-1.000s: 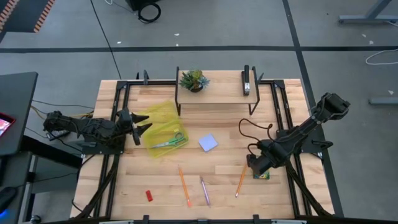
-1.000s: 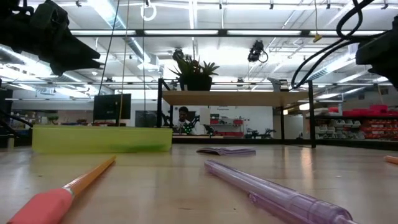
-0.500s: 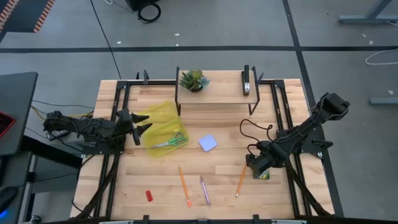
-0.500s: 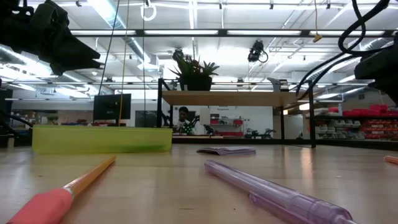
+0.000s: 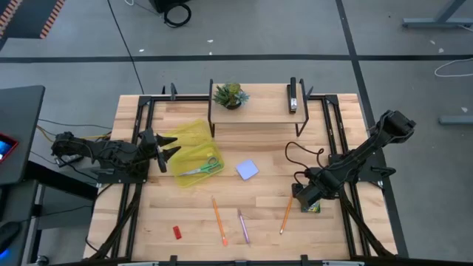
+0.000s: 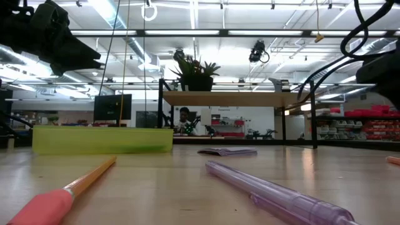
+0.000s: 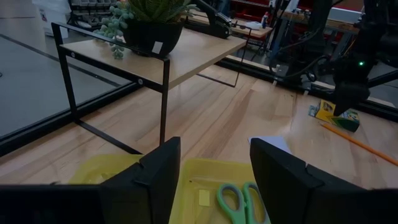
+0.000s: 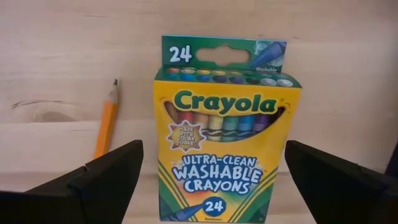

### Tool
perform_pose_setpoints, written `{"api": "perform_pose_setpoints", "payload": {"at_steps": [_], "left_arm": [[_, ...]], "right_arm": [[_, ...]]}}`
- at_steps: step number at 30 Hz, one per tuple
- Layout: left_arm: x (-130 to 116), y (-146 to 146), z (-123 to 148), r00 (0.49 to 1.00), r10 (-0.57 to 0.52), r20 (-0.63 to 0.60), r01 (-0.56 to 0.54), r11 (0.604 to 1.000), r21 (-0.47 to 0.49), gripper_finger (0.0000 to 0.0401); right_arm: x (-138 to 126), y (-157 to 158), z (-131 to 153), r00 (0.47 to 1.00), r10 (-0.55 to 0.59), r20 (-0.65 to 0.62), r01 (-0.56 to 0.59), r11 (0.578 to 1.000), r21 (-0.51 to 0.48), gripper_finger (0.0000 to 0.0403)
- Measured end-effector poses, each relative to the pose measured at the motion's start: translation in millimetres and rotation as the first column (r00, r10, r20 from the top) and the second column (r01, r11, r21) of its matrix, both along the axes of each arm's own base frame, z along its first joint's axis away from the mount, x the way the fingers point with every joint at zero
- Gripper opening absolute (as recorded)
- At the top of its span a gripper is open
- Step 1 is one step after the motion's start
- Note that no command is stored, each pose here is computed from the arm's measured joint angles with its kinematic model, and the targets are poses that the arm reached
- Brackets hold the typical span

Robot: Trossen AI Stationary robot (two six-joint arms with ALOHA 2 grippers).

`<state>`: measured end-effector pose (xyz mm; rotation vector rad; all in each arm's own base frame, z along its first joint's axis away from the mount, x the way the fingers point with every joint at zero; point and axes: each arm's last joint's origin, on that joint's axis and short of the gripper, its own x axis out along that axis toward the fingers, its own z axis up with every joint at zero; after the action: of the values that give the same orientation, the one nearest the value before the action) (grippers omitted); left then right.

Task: Pack school essentials
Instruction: Put the yellow crayon box into the yellow supply box

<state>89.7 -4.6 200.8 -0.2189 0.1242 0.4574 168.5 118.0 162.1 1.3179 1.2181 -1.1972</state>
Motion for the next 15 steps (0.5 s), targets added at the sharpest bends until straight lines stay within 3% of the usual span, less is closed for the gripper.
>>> {"api": "perform_pose_setpoints", "payload": {"at_steps": [15], "left_arm": [[0.0,-0.2,-0.5,1.0,-0.009,-0.006,0.009,1.0,-0.001,0.0201]], "right_arm": [[7.2,5.2,-15.3,1.0,0.001,-0.026,-0.001,1.0,-0.017,0.04]]}}
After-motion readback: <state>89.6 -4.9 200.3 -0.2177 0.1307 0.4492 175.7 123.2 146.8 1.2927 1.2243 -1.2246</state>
